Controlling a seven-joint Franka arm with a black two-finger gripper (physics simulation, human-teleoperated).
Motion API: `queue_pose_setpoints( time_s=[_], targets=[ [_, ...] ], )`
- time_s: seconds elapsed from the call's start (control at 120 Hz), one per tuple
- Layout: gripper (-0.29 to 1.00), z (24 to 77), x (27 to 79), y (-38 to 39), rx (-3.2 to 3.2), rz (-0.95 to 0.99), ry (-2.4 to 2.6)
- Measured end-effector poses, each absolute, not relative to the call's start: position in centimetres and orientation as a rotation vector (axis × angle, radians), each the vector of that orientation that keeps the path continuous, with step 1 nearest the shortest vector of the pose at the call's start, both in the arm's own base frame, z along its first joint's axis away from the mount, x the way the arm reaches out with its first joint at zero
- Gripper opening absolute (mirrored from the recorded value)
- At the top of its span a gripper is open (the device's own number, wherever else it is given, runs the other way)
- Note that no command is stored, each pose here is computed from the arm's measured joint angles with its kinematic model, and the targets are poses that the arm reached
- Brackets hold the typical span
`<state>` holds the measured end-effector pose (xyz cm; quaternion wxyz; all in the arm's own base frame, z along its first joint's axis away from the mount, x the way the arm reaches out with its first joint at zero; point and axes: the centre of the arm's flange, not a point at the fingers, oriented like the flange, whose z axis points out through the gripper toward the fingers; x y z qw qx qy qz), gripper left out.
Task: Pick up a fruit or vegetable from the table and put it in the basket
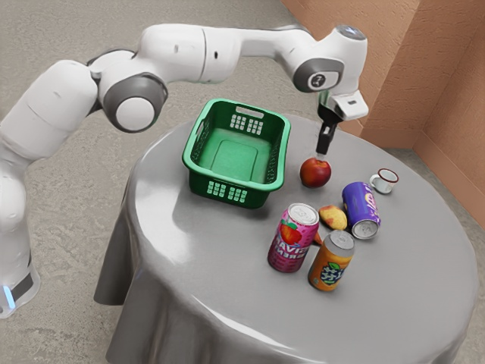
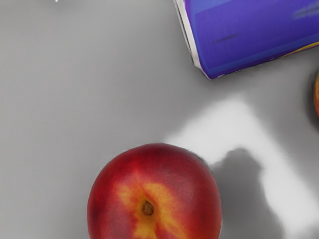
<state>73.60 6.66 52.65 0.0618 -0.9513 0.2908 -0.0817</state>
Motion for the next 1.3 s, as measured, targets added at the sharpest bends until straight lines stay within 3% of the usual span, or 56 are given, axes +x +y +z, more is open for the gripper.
queue_pose_setpoints(
  time_s=[1.2, 1.3],
  targets=[
    [0.70, 43.8, 75.5, 8.0, -2.929, -0.104, 0.993],
    [0.59, 43.3, 75.6, 7.9, -2.929, -0.100, 1.000]
  ],
)
